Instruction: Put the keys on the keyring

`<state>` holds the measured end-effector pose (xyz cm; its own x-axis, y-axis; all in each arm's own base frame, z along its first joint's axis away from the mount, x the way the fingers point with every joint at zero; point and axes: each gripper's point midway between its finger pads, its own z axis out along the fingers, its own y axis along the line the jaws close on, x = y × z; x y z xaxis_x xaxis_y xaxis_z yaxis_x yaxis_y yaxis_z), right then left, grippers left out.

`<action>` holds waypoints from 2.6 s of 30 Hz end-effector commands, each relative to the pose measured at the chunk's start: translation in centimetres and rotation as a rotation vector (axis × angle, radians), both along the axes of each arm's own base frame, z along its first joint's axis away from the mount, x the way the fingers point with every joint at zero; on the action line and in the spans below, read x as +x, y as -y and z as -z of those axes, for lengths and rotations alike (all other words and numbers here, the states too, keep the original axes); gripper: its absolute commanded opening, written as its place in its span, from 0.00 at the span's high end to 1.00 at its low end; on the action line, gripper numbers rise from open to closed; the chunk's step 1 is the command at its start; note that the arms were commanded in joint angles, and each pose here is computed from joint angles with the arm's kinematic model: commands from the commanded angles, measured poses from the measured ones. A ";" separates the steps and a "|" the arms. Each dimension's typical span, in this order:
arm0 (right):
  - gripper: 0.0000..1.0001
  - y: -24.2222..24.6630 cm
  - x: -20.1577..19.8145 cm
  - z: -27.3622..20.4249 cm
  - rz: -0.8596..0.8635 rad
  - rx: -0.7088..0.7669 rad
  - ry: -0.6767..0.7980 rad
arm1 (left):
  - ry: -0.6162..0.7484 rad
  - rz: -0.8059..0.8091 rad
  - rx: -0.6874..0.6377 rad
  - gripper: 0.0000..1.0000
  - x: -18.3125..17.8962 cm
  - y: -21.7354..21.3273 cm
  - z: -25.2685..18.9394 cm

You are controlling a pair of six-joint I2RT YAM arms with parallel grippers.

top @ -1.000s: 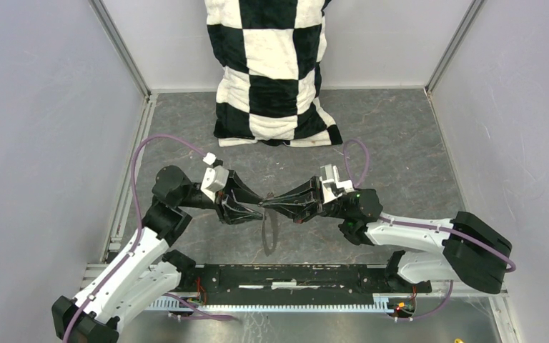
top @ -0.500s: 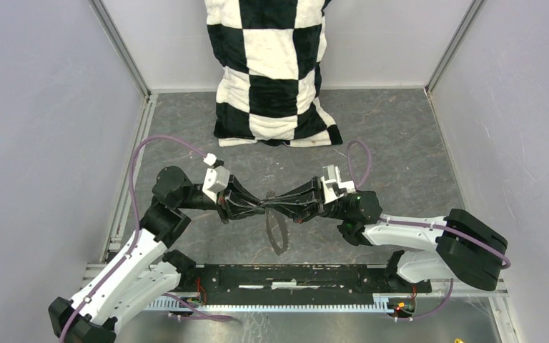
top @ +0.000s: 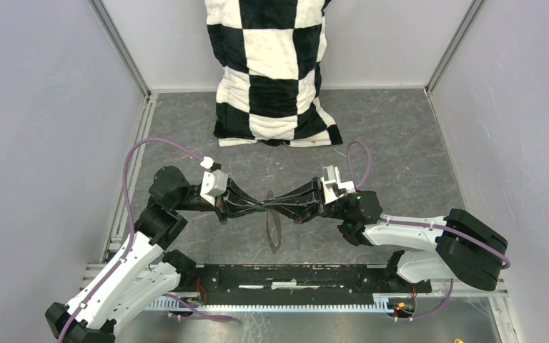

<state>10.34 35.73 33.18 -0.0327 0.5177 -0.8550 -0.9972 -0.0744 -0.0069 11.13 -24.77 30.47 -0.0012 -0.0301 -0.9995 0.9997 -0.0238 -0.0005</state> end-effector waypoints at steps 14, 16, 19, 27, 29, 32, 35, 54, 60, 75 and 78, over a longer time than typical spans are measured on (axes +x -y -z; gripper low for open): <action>0.61 0.4 -1.0 1.6 0.036 -0.194 0.176 | 0.653 -0.022 0.142 0.98 0.8 -2.3 2.5; 0.57 0.6 -0.7 2.0 0.060 -0.236 0.200 | 0.709 -0.013 0.166 0.98 0.9 -2.5 3.0; 0.52 0.7 -0.2 2.4 0.096 -0.298 0.235 | 0.781 0.013 0.200 0.98 0.7 -2.9 3.9; 0.47 2.2 4.4 5.1 0.337 -0.480 0.156 | 0.883 0.014 0.235 0.98 0.9 -3.4 5.3; 0.42 3.0 6.6 6.3 0.442 -0.541 0.064 | 0.772 0.002 0.246 0.98 1.0 -3.3 5.4; 0.37 4.5 9.1 8.9 0.568 -0.637 -0.092 | 0.571 -0.032 0.269 0.98 1.3 -3.2 5.7; 0.38 6.4 11.2 12.2 0.687 -0.727 -0.270 | 0.416 -0.075 0.295 0.98 1.5 -3.3 6.4; 0.49 10.4 15.3 24.4 0.878 -0.951 -0.279 | 0.104 -0.189 0.428 0.98 2.9 -4.0 8.9; 0.45 9.4 17.1 25.8 0.913 -1.016 -0.262 | 0.118 -0.194 0.433 0.98 3.0 -4.0 9.0; 0.59 9.1 17.5 29.0 1.045 -1.084 -0.310 | 0.094 -0.222 0.432 0.98 3.1 -4.2 9.0; 0.65 9.5 17.4 29.2 1.059 -1.085 -0.316 | 0.100 -0.224 0.430 0.98 3.0 -4.3 8.9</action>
<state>26.56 25.85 2.48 -0.3288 -0.4821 -0.8121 -0.6000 0.7707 -0.2145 14.01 -20.37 19.51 0.0356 0.4329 -0.9008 0.9826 0.1494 0.1106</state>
